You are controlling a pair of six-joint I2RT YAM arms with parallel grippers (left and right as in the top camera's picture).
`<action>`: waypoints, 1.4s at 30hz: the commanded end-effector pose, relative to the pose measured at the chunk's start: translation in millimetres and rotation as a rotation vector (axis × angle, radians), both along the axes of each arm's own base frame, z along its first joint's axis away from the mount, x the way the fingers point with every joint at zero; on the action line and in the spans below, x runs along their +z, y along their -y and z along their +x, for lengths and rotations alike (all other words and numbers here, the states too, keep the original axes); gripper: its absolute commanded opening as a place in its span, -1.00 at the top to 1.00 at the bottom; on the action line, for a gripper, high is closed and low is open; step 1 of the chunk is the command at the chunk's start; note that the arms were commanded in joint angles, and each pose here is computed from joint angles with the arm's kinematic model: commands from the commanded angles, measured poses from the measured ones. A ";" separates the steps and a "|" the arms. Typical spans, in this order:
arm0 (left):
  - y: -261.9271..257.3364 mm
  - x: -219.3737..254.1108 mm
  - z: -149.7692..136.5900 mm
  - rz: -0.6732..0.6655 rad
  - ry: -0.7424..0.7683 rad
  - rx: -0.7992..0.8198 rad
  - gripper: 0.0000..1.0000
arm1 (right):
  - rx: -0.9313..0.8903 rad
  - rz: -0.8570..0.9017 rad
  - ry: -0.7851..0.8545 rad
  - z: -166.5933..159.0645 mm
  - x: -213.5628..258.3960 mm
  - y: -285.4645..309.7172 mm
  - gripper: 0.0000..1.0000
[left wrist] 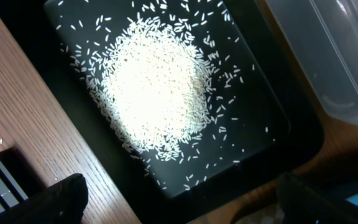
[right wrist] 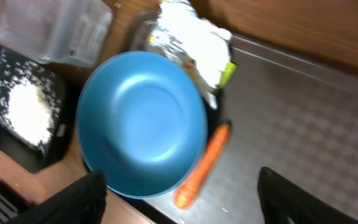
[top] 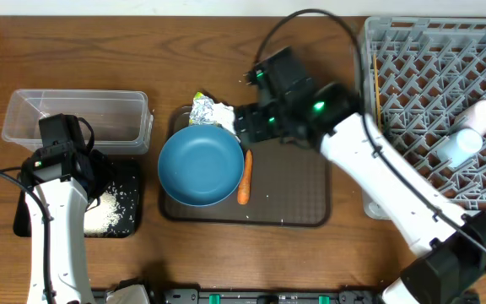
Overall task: Sort waste into correct bins and load items into the dishwasher rack
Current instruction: 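Move the right gripper over the blue bowl on the tray, then grasp the blue bowl rim with the right gripper and lift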
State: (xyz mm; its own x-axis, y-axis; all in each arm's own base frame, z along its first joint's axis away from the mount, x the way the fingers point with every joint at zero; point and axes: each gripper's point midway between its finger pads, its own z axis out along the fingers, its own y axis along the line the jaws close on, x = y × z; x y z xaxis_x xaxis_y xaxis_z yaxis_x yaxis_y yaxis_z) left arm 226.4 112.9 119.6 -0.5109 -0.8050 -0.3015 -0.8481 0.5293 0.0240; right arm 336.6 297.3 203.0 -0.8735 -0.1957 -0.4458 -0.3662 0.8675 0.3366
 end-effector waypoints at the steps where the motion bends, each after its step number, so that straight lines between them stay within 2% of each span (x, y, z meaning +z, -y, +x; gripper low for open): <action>1: -3.4 5.7 1.5 0.012 0.012 0.012 -1.00 | -0.002 -0.051 0.029 -5.2 -10.5 -13.7 -0.93; 2: -3.4 5.7 1.5 0.012 0.012 0.012 -0.99 | -0.017 -0.065 0.026 -8.4 -15.2 -18.8 -0.98; 6: -3.4 5.7 1.5 0.012 0.012 0.012 -0.99 | -0.002 -0.090 0.028 -18.7 -24.4 -33.7 -0.99; 9: -3.4 5.7 1.5 0.012 0.012 0.012 -0.99 | 0.039 -0.047 0.024 -26.2 -20.9 -48.2 -0.98; 12: -3.4 5.7 1.5 0.012 0.012 0.012 -0.99 | 0.222 -0.038 0.034 -46.0 -25.9 -69.7 -0.99; 16: -3.4 5.7 1.5 0.012 0.012 0.012 -1.00 | 0.350 -0.125 0.043 -64.6 -52.1 -83.0 -0.98; 22: -3.4 5.7 1.5 0.012 0.012 0.012 -0.99 | 0.510 -0.231 -0.021 -97.2 -113.5 -105.6 -0.72; 28: -3.4 5.7 1.5 0.012 0.012 0.012 -0.99 | 0.702 -0.290 0.000 -134.4 -137.2 -123.3 -0.69; 35: -3.4 5.7 1.5 0.012 0.012 0.012 -0.99 | 0.708 -0.365 0.070 -138.4 -139.3 -125.1 -0.56; 42: -3.4 5.7 1.5 0.012 0.012 0.012 -0.99 | 0.697 -0.382 0.052 -130.7 -162.1 -126.5 -0.46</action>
